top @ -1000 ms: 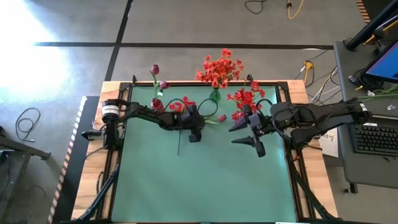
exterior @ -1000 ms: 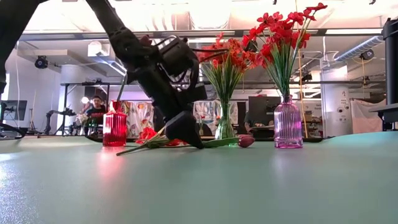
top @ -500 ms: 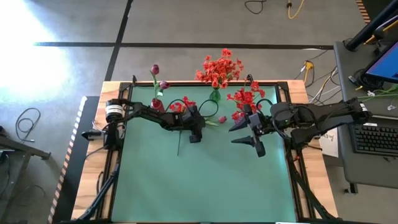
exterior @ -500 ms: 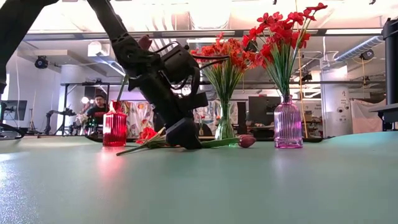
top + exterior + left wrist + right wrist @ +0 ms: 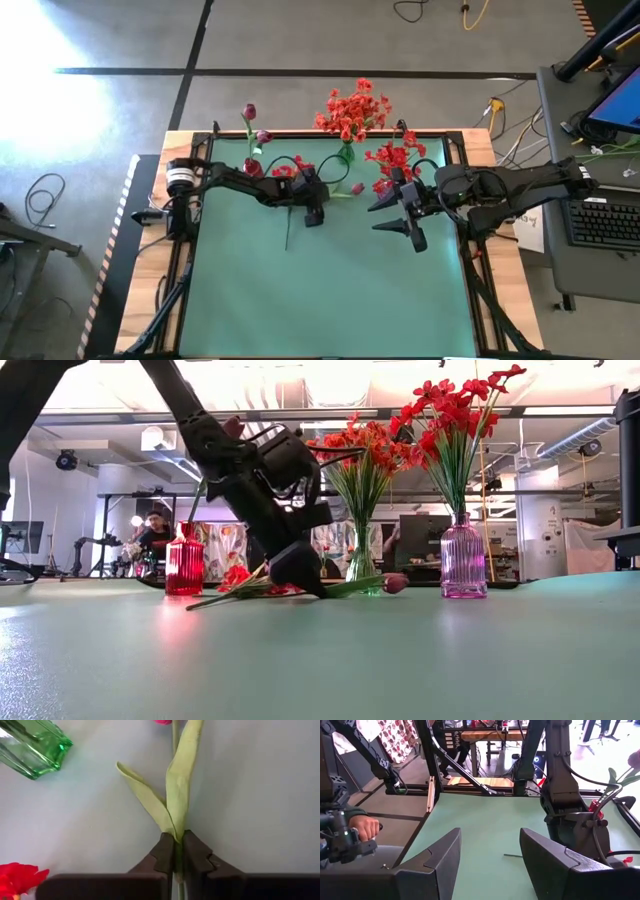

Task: Sort flowers into vase by color
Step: Put the dark red flower into the red flower vase

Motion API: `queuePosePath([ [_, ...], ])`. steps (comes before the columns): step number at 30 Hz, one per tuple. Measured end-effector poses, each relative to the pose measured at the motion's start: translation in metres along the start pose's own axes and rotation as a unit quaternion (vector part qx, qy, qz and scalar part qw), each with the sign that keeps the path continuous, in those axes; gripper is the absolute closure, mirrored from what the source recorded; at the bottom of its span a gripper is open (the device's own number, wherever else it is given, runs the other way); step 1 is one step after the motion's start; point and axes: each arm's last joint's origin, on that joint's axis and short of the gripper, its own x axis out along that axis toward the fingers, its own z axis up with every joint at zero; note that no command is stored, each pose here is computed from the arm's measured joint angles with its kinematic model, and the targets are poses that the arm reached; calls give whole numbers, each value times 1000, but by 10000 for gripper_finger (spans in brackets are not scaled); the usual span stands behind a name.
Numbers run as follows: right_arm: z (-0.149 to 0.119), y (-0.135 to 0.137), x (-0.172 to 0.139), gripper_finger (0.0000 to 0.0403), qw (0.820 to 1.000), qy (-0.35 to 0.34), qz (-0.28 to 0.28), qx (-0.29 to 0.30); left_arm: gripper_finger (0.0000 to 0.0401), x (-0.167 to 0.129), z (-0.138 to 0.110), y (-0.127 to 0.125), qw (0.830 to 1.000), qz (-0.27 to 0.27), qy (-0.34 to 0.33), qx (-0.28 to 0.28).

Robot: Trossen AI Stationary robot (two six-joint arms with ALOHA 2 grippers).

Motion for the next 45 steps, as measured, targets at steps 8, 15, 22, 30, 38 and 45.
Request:
queuePosePath([
  [8,0,0,0,209,1000,0,0,-2,401,-22,5,2,1000,-11,12,2],
  [15,0,0,0,209,1000,0,0,-3,401,-43,10,4,1000,-15,27,4],
  [22,0,0,0,209,1000,0,0,-4,401,-63,18,-9,998,-64,10,19],
  [30,0,0,0,209,1000,0,0,-4,401,-68,20,-38,993,-106,4,45],
  [38,0,0,0,209,1000,0,0,-4,401,-72,21,-56,992,-122,2,37],
  [45,0,0,0,209,1000,0,0,-4,401,-73,21,-66,991,-130,2,25],
])
